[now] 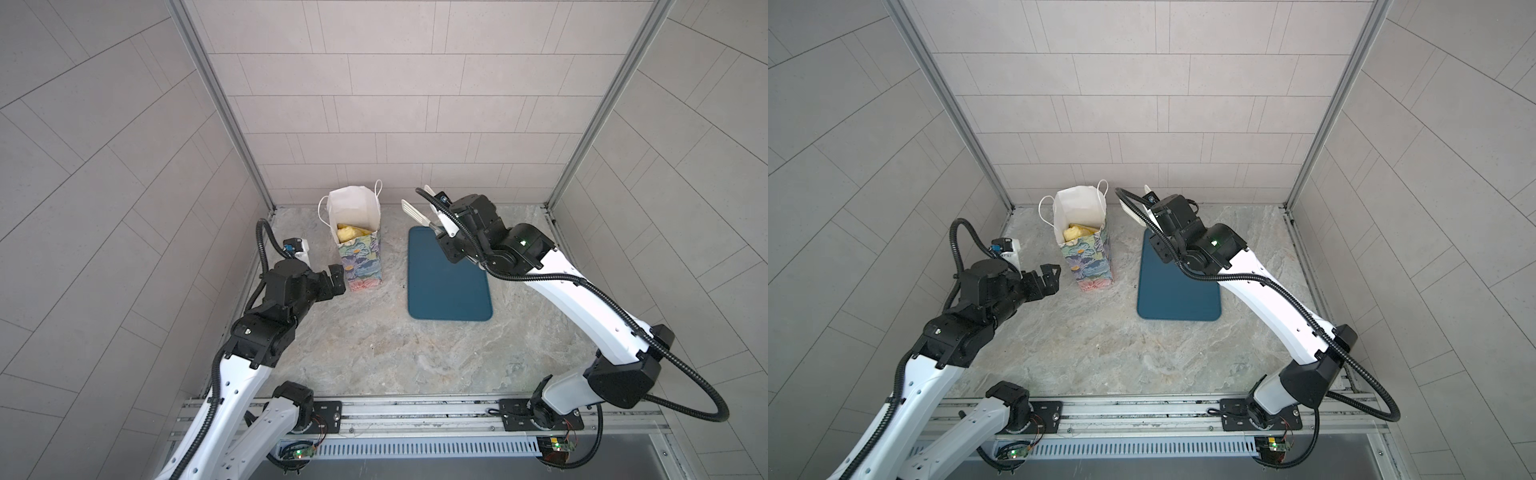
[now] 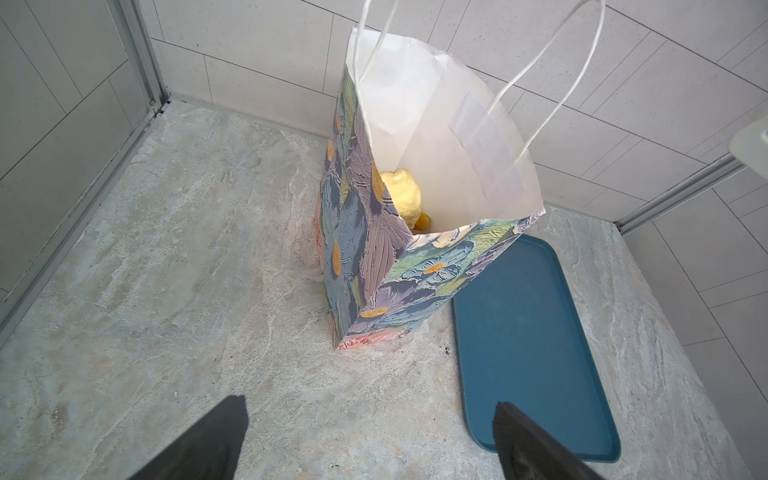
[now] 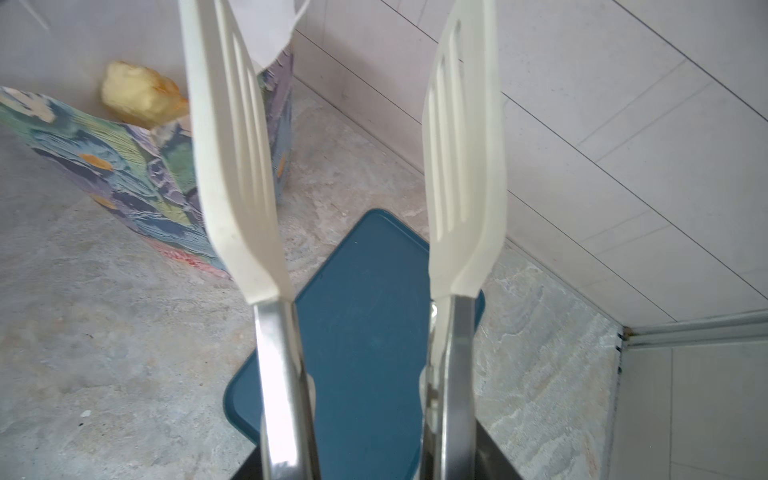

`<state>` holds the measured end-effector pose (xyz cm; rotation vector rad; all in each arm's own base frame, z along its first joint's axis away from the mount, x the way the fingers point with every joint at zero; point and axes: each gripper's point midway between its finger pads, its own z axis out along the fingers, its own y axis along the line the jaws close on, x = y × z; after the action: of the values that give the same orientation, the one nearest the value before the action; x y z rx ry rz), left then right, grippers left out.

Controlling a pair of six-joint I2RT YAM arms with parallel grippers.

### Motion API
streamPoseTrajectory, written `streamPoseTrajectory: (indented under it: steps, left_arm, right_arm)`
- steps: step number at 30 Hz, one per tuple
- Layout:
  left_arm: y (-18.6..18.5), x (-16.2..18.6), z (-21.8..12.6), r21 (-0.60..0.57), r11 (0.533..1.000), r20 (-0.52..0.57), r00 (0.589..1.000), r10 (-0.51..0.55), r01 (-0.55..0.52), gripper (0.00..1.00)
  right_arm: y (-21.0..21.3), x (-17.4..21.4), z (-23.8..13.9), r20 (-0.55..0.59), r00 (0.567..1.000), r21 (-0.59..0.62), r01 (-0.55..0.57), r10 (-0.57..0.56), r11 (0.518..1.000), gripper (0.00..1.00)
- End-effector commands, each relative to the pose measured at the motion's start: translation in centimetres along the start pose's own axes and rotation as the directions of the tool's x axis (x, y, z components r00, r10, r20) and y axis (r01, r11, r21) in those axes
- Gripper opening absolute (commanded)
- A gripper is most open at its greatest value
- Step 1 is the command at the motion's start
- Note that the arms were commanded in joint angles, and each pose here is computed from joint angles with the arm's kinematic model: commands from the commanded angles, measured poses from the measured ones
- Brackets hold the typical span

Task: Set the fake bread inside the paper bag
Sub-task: 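Move the empty tongs with the right gripper back past the teal tray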

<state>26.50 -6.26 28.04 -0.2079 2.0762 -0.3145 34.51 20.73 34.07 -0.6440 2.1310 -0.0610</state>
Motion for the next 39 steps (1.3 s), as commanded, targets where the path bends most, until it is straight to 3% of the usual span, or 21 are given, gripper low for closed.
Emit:
streamPoseTrajectory:
  steps: [1, 13, 26, 39]
  left_arm:
    - [0.1, -0.1, 0.0, -0.008, 1.000, 0.013, 1.000, -0.009, 0.009, 1.00]
    - [0.1, 0.0, 0.2, -0.006, 1.000, 0.011, 1.000, -0.007, 0.007, 1.00]
    - [0.1, -0.1, 0.1, -0.008, 1.000, 0.016, 1.000, -0.005, 0.005, 1.00]
    - [0.1, -0.1, 0.1, -0.008, 1.000, 0.015, 1.000, -0.003, 0.003, 1.00]
  right_arm:
    - [-2.9, 0.2, -1.1, 0.035, 0.999, 0.109, -0.032, 0.028, 0.994, 0.55]
    - [-8.3, 7.0, 0.9, -0.062, 0.985, 0.263, -0.140, 0.161, 0.955, 0.55]
    - [-12.4, 13.4, 3.2, -0.124, 0.935, 0.378, -0.266, 0.333, 0.887, 0.55]
    - [-14.6, 21.0, 7.0, -0.192, 0.799, 0.430, -0.453, 0.569, 0.781, 0.55]
